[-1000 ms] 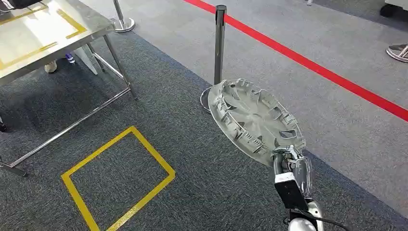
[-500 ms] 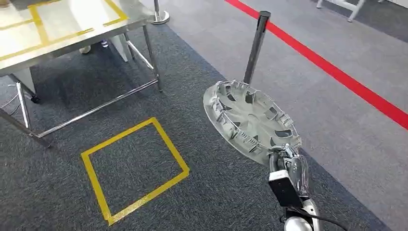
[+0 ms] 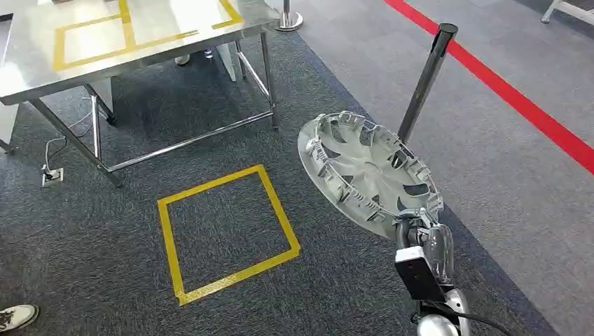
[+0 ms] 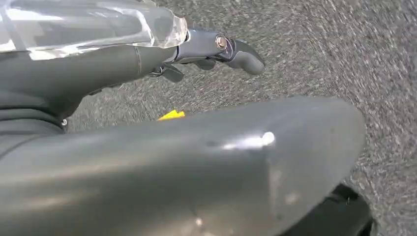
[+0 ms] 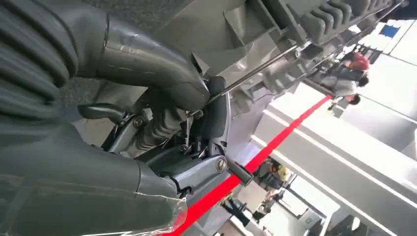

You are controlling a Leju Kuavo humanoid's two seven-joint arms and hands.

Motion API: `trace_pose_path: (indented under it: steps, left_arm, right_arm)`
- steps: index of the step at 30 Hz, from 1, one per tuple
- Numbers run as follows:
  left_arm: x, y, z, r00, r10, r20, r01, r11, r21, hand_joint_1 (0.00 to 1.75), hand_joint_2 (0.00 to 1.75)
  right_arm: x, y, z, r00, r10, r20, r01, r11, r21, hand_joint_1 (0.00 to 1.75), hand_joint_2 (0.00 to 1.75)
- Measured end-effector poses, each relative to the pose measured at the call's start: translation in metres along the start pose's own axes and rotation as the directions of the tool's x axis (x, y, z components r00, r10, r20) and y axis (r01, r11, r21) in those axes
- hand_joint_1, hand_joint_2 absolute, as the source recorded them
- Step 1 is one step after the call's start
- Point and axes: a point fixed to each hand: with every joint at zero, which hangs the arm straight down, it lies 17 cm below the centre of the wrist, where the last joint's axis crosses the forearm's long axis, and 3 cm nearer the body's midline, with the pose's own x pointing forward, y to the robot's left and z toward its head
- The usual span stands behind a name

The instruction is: Take the parts from the cabinet and place them on the table.

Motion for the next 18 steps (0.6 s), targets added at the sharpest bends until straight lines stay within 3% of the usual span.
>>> trace_pose_path:
  steps: [18]
  left_arm:
    - [0.0001, 0.0023, -0.0012, 1.0, 0.005, -0.015, -0.005, 1.0, 0.005, 0.0, 0.0]
  right_arm:
    - [-0.0012, 0.0004, 0.0042, 1.0, 0.003, -0.002, -0.003, 1.0, 0.004, 1.75, 1.75]
